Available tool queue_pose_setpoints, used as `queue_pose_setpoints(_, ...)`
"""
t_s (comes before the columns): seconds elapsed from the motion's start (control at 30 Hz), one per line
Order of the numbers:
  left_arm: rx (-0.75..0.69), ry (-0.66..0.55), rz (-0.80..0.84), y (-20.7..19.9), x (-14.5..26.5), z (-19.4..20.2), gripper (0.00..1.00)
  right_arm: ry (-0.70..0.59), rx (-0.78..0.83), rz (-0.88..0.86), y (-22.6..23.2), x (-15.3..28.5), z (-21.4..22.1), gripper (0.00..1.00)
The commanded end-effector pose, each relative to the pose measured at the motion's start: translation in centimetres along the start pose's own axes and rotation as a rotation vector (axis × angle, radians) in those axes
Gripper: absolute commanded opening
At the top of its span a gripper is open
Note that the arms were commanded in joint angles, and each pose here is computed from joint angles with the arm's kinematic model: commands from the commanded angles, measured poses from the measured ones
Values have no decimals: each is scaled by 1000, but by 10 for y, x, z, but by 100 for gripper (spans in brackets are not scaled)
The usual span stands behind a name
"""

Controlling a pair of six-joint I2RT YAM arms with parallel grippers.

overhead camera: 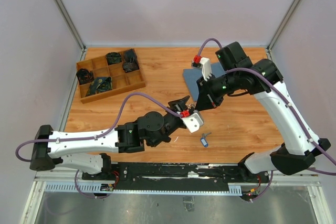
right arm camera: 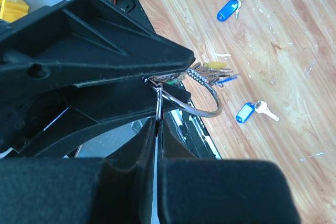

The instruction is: Put the keys on the keyring

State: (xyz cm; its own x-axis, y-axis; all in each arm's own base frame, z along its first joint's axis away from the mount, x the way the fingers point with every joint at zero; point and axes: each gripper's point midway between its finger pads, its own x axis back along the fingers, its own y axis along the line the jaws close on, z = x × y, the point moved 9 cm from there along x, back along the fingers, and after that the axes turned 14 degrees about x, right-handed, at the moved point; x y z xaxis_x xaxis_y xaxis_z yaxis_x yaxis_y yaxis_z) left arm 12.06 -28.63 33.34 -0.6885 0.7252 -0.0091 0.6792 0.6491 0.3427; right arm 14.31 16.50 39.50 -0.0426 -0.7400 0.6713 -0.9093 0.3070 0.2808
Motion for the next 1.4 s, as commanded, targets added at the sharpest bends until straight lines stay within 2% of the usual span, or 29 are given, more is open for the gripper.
queue_pose_setpoints(0.0,-46,-50,-44,1,0,-12,44,-14,-11,-23,5,5,3,1)
queue_pose_setpoints(0.17,-71,-66,-25,-8,2,-14,33,-7,-12,-8,3,4,4,1)
queue_pose_setpoints(0.33,-85,-66,-28,-16,6,-11,7,-13,-2,39,2,8,4,4)
queue_pose_setpoints(0.4,-78,-66,-27,-18,8,-10,1,-22,3,58,2,10,3,5)
queue_pose_setpoints(0.5,-62,-65,-22,-20,9,-10,0,-50,16,79,4,14,1,9)
queue_pose_setpoints(0.67,0,-55,-38,-18,12,-10,0,-114,39,189,3,25,1,38)
queue_pose_setpoints(0.8,77,-35,-76,-17,14,-8,0,-230,52,294,4,32,0,48)
queue_pose_setpoints(0.9,142,8,-113,-16,13,-5,1,-361,41,371,7,40,3,50)
queue_pose_setpoints(1.03,254,58,-135,-13,7,0,1,-522,32,380,11,39,3,47)
queue_pose_setpoints(1.37,447,81,-148,0,0,-2,0,-576,-28,258,9,14,9,46)
